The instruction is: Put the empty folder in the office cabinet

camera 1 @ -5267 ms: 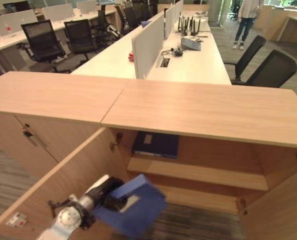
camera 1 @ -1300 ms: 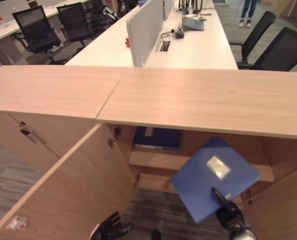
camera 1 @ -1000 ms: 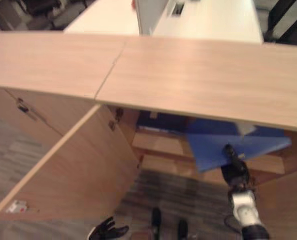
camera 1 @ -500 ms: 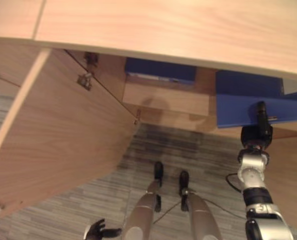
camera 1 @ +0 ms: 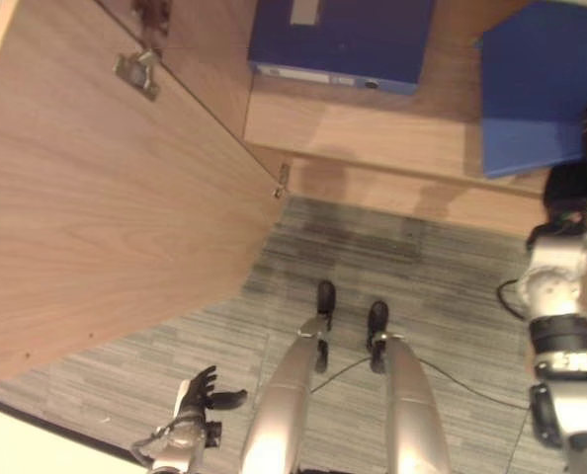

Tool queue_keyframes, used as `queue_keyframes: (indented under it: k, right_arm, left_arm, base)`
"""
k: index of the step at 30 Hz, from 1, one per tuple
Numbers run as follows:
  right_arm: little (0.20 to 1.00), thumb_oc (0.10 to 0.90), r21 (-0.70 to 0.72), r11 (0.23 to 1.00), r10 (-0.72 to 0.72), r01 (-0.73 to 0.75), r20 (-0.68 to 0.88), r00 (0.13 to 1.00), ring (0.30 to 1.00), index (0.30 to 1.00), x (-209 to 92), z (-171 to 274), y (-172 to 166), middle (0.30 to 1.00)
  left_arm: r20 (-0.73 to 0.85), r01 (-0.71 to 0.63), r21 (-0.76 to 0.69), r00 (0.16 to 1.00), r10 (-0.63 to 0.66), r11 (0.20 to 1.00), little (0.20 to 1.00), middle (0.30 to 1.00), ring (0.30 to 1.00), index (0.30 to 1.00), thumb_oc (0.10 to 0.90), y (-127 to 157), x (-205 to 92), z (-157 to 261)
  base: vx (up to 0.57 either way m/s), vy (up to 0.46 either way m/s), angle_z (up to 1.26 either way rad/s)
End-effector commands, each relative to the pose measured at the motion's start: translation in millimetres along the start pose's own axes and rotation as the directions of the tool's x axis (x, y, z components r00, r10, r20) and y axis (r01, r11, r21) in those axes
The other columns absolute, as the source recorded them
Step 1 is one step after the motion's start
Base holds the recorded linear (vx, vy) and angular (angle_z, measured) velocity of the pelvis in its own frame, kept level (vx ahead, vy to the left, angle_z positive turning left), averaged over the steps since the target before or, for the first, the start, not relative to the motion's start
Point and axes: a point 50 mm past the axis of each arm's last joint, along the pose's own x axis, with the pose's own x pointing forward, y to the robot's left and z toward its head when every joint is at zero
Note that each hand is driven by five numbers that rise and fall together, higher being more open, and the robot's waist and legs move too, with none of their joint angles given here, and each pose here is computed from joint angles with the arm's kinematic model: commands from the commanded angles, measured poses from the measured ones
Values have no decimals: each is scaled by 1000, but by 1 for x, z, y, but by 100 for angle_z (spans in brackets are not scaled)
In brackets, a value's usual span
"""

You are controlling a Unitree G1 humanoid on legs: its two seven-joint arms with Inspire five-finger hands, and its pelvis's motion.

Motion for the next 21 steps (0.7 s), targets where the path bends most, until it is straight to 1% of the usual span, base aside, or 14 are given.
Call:
queue_keyframes:
  k: [1,4,5,6,8,10,14,18,19,21]
  right_arm:
    - [300,400,45,973,215,-226,179,960,300,300,10,45,52,300]
    - [300,400,68,972,204,-223,210,956,300,300,29,63,74,300]
    - [300,400,68,972,207,-225,210,955,300,300,30,64,75,300]
    - [300,400,69,976,188,-205,206,960,300,300,38,70,81,300]
    - [300,400,87,979,163,-183,202,966,300,300,43,75,83,300]
    - [300,400,145,982,93,-122,193,977,300,300,51,79,83,300]
    - [300,400,209,975,39,-81,199,979,300,300,55,82,82,300]
    - [300,400,235,968,35,-89,222,974,300,300,53,85,80,300]
    - [900,800,223,972,25,-74,217,976,900,900,54,85,78,900]
    - [900,800,204,977,22,-65,210,977,900,900,55,86,75,900]
  left_arm:
    - [-114,-90,145,988,107,985,900,900,900,900,800,42,-13,-46]
    - [-106,-82,168,989,101,982,900,900,900,900,800,48,-12,-44]
    - [-105,-81,165,989,100,983,900,900,900,900,800,47,-12,-44]
    - [-113,-79,180,989,100,981,900,900,900,900,800,50,-12,-45]
    - [-125,-75,195,987,101,978,900,900,900,900,800,52,-12,-47]
    - [-156,-77,231,981,115,970,900,900,900,900,800,56,-12,-53]
    - [-150,-83,248,981,123,965,900,900,900,900,800,57,-11,-51]
    - [-120,-82,242,986,114,967,900,900,900,900,800,56,-10,-46]
    - [-118,-84,245,986,115,966,900,900,900,900,800,58,-10,-45]
    - [-118,-80,247,987,112,966,900,900,900,900,800,57,-10,-45]
  base:
    - [34,-21,3]
    - [56,-35,4]
    - [57,-30,10]
    - [37,-26,16]
    - [44,-26,15]
    - [50,-28,5]
    - [32,0,5]
    - [9,1,1]
    - [4,-6,6]
    - [3,-1,18]
